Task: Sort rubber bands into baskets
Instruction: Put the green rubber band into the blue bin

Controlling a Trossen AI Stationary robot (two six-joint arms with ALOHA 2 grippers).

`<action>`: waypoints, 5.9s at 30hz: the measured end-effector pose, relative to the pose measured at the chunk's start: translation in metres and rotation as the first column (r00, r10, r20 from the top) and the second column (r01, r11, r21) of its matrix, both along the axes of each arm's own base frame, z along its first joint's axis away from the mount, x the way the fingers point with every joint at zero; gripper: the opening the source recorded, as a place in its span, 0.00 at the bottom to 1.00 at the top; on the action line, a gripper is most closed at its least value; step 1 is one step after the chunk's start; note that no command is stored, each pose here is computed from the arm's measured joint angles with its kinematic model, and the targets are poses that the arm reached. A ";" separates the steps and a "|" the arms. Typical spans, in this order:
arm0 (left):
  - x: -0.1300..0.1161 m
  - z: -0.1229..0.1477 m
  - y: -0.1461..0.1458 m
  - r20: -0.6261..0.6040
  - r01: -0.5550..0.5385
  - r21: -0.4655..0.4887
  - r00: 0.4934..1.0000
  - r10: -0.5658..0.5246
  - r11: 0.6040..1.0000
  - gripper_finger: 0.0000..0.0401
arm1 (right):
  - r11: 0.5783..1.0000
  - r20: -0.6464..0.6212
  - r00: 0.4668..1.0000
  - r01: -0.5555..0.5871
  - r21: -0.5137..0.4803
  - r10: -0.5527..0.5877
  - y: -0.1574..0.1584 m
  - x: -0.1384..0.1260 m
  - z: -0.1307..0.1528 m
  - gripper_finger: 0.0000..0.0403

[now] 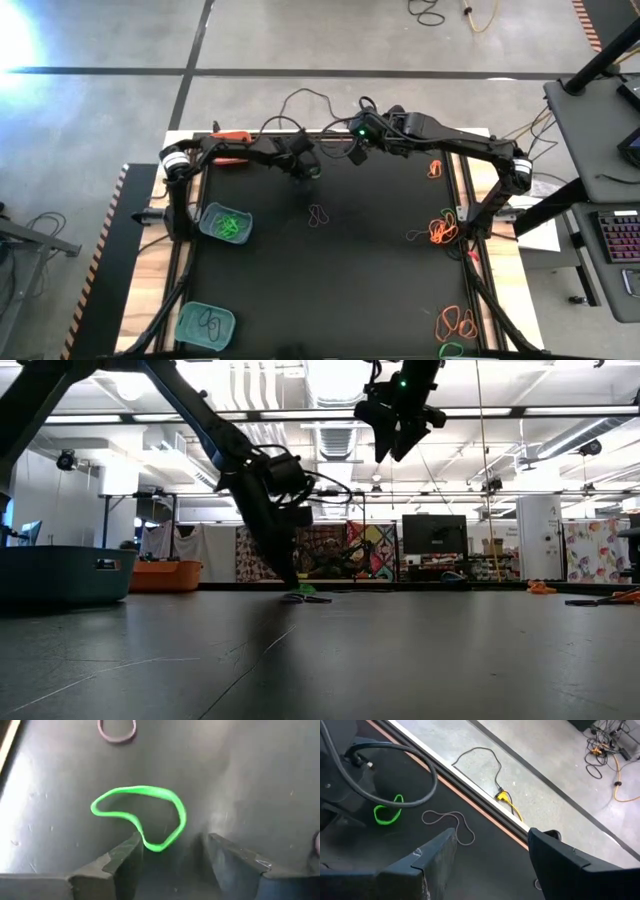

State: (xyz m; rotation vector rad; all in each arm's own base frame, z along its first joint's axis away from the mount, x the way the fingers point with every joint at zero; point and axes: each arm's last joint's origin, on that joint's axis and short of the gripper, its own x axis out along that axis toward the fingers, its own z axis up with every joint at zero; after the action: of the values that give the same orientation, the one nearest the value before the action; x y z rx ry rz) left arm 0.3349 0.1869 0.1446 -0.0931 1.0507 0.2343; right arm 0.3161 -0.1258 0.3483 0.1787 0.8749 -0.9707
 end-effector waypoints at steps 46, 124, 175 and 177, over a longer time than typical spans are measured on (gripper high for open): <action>-0.049 0.097 -0.055 -0.184 -0.275 -0.168 0.952 0.244 0.947 0.00 | 0.938 -0.488 0.870 0.110 0.329 0.069 0.021 -0.049 -0.102 0.59; -0.201 0.026 -0.164 -0.428 -0.624 -0.127 0.736 0.525 0.771 0.34 | 0.395 -0.631 0.626 0.779 0.486 -0.458 0.031 -0.182 -0.225 0.20; -0.212 0.120 -0.162 -0.165 -0.528 -0.101 0.844 0.510 0.843 0.43 | 0.858 0.185 0.970 -0.229 0.459 0.160 0.004 0.162 -0.148 0.02; -0.216 0.122 -0.162 -0.144 -0.540 -0.115 0.839 0.524 0.833 0.43 | 0.857 0.176 0.971 -0.224 0.464 0.159 0.002 0.172 -0.155 0.02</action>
State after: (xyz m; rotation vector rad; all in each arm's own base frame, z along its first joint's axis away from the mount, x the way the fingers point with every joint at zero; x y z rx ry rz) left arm 0.1190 0.0246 0.2669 -0.5244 1.1325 0.6747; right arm 0.4878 -0.1239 0.1931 0.5659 0.9800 -0.5308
